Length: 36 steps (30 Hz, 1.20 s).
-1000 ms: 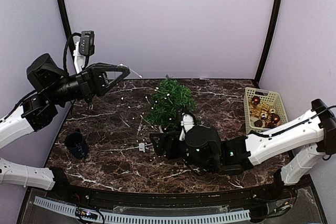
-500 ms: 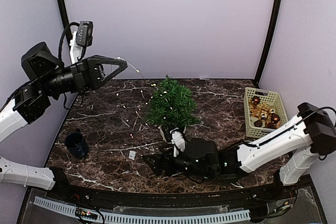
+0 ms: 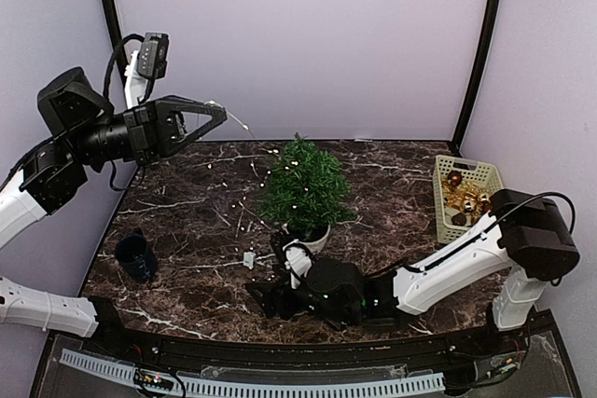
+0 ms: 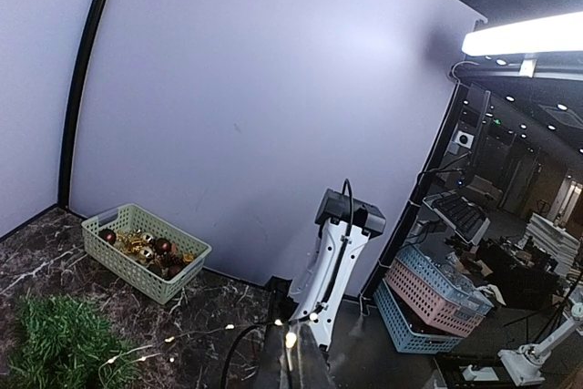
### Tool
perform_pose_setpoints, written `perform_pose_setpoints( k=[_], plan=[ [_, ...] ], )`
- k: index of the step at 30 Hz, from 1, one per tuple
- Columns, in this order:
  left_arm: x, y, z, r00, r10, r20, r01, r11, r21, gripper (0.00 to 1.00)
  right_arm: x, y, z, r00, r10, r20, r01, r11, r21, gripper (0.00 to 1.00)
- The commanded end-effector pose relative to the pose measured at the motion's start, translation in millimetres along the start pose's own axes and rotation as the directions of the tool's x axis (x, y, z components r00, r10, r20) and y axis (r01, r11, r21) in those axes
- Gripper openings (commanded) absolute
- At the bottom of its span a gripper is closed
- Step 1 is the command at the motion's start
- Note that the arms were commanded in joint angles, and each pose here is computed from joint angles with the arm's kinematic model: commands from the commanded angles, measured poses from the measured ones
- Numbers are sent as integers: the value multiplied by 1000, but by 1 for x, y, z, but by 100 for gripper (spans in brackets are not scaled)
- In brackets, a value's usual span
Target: Decorate the small christmas tree
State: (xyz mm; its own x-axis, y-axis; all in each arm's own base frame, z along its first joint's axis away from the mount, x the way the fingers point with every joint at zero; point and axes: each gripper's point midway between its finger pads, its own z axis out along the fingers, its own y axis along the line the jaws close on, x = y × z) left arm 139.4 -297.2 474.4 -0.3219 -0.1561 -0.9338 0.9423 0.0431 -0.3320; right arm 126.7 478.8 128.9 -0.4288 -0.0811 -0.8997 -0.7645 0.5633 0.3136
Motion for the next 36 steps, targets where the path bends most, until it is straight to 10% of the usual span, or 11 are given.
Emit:
perform_pose_setpoints(
  k=[1, 29, 36],
  plan=[
    [-11, -14, -1, 1000, 18, 9, -18, 999, 47, 0, -17, 4, 8, 996, -27, 79, 26, 1000, 14, 78],
    [-28, -30, 0, 1000, -2, 27, -1, 994, 110, 0, -12, -15, 56, 975, -207, 77, 194, 970, 150, 58],
    [-28, -27, -3, 999, 9, 30, -11, 997, 76, 0, -19, -19, 56, 974, -207, 90, 190, 967, 170, 19]
  ],
)
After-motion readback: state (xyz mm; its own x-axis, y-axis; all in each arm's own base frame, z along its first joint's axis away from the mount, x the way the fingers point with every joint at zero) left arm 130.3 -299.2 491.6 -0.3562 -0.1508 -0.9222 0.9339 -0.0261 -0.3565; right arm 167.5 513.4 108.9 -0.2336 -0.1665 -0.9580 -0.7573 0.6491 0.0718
